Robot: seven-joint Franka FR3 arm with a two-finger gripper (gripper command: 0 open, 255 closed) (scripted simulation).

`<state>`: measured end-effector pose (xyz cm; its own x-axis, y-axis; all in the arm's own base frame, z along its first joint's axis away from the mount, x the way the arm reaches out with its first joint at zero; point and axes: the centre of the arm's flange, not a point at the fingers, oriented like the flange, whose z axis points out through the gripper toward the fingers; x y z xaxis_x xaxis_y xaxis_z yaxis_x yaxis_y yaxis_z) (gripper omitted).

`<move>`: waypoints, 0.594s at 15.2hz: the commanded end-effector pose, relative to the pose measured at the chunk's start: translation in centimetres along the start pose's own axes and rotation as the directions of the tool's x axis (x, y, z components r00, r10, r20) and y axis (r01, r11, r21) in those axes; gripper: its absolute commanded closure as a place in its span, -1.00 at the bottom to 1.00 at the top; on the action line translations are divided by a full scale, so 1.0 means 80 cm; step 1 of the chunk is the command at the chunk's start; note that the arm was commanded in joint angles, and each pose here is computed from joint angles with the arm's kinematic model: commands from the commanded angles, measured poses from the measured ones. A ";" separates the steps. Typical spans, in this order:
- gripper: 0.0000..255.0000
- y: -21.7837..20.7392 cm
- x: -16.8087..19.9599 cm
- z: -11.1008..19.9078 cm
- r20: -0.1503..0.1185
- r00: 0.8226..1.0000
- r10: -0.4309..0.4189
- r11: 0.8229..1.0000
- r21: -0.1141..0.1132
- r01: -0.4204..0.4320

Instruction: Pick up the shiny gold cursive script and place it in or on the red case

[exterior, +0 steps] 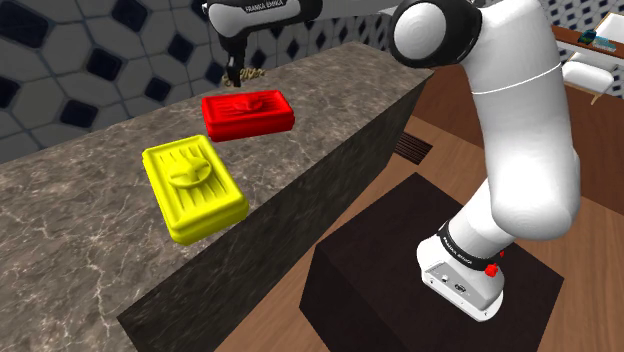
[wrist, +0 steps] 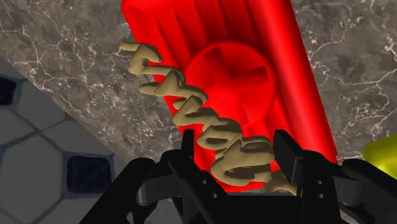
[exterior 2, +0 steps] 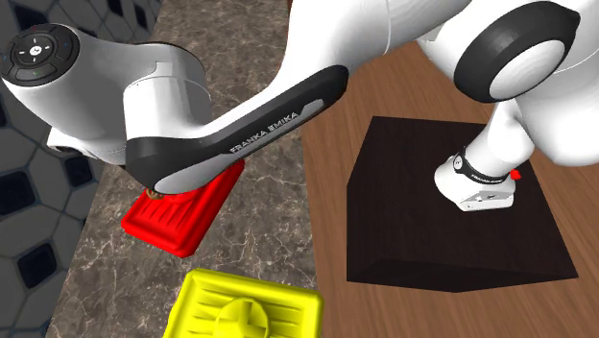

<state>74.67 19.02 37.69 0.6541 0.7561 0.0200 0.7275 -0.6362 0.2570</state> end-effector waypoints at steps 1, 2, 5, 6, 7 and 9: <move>1.00 -0.001 0.003 0.011 0.000 1.000 0.000 1.000 0.000 0.000; 1.00 -0.002 0.003 0.017 0.000 1.000 0.000 1.000 0.000 0.000; 1.00 -0.007 0.003 0.036 0.000 1.000 0.000 1.000 0.000 0.000; 1.00 -0.009 0.003 0.043 0.000 1.000 0.000 1.000 0.000 0.000; 1.00 -0.011 0.003 0.049 0.000 1.000 0.000 1.000 0.000 0.000; 1.00 -0.014 0.002 0.062 0.000 1.000 0.000 1.000 0.000 0.000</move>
<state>74.98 19.13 33.13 0.6541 0.7561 0.0195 0.7276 -0.6361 0.2570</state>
